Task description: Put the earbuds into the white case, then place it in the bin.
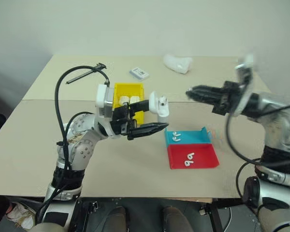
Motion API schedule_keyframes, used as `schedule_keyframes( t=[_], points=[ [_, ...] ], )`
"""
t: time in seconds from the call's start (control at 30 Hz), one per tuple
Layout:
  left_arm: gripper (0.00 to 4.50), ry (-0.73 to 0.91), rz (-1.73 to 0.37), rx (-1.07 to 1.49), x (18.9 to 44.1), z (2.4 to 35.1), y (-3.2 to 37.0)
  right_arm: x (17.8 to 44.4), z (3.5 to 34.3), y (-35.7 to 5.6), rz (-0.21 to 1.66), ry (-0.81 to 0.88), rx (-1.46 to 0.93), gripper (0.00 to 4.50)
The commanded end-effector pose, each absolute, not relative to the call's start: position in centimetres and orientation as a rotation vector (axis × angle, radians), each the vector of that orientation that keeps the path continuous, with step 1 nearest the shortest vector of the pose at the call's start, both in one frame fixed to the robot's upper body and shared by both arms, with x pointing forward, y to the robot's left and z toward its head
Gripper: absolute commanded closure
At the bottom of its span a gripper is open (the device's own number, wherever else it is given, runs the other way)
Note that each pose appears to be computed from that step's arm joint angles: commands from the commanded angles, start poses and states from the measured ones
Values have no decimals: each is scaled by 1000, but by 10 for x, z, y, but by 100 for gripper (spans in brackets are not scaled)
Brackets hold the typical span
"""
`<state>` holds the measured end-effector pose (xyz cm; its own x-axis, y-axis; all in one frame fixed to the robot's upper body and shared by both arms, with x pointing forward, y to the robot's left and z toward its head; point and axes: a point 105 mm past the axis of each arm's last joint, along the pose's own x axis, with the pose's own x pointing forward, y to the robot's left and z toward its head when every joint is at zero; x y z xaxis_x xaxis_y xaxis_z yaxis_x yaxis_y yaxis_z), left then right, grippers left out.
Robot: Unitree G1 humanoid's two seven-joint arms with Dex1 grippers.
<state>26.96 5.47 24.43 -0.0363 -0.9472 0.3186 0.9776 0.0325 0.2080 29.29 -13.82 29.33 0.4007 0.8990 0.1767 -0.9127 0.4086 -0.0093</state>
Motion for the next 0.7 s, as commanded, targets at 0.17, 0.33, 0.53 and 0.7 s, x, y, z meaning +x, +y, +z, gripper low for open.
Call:
schedule_keyframes(
  t=[0.17, 0.33, 0.53, 0.7],
  points=[
    [172, -469, -1599, -74, 269, 257, 39, 229, 306, -95, 1376, -306, 200, 389],
    [172, -488, -1600, -77, 271, 263, 35, 231, 298, -82, 1371, -261, 210, 389],
    [172, -505, -1589, -75, 269, 265, 37, 234, 295, -86, 1346, -247, 210, 389],
    [172, -514, -1581, -71, 267, 265, 39, 231, 293, -88, 1353, -239, 195, 389]
  ],
)
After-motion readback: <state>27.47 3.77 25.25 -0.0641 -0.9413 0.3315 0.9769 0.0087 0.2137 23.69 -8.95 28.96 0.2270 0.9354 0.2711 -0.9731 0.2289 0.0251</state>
